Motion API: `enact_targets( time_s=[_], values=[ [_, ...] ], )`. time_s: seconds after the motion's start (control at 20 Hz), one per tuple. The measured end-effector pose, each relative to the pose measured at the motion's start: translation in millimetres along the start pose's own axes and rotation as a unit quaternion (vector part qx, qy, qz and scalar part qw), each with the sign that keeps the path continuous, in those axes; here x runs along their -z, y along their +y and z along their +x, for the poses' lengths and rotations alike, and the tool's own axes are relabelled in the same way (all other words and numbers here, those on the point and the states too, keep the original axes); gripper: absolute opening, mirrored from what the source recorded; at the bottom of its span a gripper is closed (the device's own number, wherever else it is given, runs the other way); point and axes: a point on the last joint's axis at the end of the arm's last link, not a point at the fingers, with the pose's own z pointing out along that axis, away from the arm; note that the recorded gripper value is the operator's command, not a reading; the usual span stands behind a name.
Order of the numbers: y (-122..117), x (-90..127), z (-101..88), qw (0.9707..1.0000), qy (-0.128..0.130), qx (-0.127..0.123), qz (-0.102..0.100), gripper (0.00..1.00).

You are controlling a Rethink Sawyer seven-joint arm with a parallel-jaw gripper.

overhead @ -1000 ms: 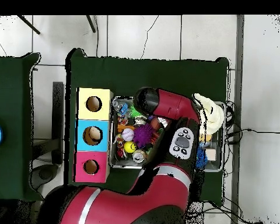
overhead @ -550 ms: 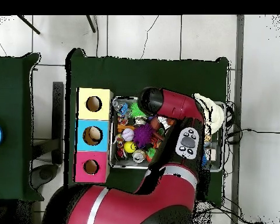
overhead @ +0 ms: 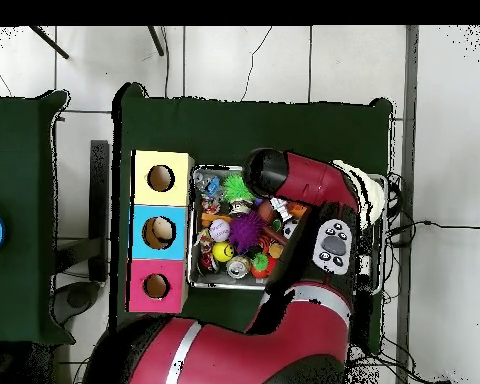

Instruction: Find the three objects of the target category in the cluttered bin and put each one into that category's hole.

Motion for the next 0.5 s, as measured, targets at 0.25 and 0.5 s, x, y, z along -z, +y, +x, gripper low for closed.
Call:
enact_targets(
  time_s=[0.25,0.5],
  values=[
    [0.0,0.2,0.2,1.0,-0.001,0.003,0.0,0.0],
    [-0.8,0.1,0.7,1.0,-0.003,0.008,0.002,1.0]
  ],
)
